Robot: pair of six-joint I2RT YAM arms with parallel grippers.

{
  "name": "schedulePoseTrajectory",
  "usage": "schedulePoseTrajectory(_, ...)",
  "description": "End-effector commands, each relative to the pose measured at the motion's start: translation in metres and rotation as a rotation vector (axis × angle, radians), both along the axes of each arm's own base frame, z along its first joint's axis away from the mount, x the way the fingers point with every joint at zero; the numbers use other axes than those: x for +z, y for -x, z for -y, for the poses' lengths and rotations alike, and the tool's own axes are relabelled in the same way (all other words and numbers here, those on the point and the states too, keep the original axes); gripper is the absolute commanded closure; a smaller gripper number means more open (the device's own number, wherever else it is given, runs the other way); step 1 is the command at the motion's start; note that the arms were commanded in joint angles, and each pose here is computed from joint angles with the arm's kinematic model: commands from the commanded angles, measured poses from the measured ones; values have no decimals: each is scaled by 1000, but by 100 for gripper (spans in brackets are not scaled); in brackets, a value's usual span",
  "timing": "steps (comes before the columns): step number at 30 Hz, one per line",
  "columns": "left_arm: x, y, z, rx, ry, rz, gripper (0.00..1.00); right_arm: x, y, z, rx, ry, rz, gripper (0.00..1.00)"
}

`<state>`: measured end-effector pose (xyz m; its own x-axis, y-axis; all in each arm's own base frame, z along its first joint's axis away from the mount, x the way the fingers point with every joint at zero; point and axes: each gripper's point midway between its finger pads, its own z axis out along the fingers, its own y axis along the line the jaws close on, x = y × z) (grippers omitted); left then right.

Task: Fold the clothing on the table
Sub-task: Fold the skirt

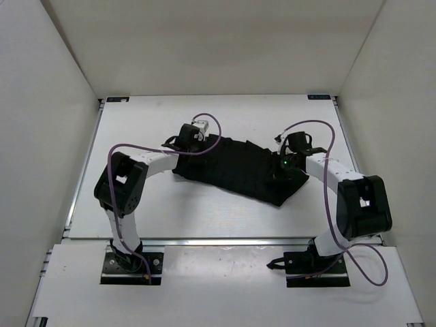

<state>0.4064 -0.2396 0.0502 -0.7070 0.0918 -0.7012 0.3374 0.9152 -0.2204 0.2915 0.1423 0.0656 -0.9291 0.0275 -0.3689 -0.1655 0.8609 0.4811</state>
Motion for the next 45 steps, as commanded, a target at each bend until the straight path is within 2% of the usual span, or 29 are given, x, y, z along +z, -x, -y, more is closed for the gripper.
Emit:
schedulePoseTrajectory(1,-7,10,-2,38,39,-60,100,-14,-20,12,-84,43,2,100)
schedulePoseTrajectory(5,-33,37,-15,61,15,-143,100,-28,-34,23,-116,79,-28,100)
schedulePoseTrajectory(11,-47,66,-24,95,27,-226,100,-55,-64,35,-107,155,-70,100)
schedulePoseTrajectory(14,-48,80,-21,83,23,-244,100,-48,-87,34,-77,174,-27,100)
schedulePoseTrajectory(17,-42,83,-18,70,44,-225,100,-32,-99,27,-58,112,11,100)
schedulePoseTrajectory(18,-40,80,-18,70,53,-215,100,-22,-102,26,-56,85,33,98)
schedulePoseTrajectory(20,-30,69,-16,67,81,-195,99,-4,-106,25,-67,51,74,86)
schedulePoseTrajectory(23,-14,53,-21,72,108,-175,85,25,-110,34,-93,30,141,50)
schedulePoseTrajectory(25,10,42,-13,54,131,-127,75,45,-111,45,-121,40,182,41)
schedulePoseTrajectory(26,14,38,-19,68,123,-113,60,48,-113,51,-129,50,190,34)
schedulePoseTrajectory(27,29,34,-16,64,135,-83,54,55,-115,57,-148,69,197,32)
schedulePoseTrajectory(30,55,25,-27,114,109,6,23,54,-114,79,-183,138,188,27)
schedulePoseTrajectory(32,72,19,-41,173,97,54,18,45,-112,94,-209,211,160,24)
schedulePoseTrajectory(35,65,25,-69,308,63,41,17,19,-97,101,-220,265,87,15)
schedulePoseTrajectory(37,56,31,-81,369,81,25,20,9,-92,112,-254,246,69,13)
schedulePoseTrajectory(39,42,41,-89,396,88,-11,32,-3,-84,106,-251,203,45,12)
schedulePoseTrajectory(40,37,44,-91,406,87,-33,34,-1,-87,103,-247,181,70,12)
schedulePoseTrajectory(45,11,54,-98,433,60,-100,31,-7,-89,81,-233,66,85,10)
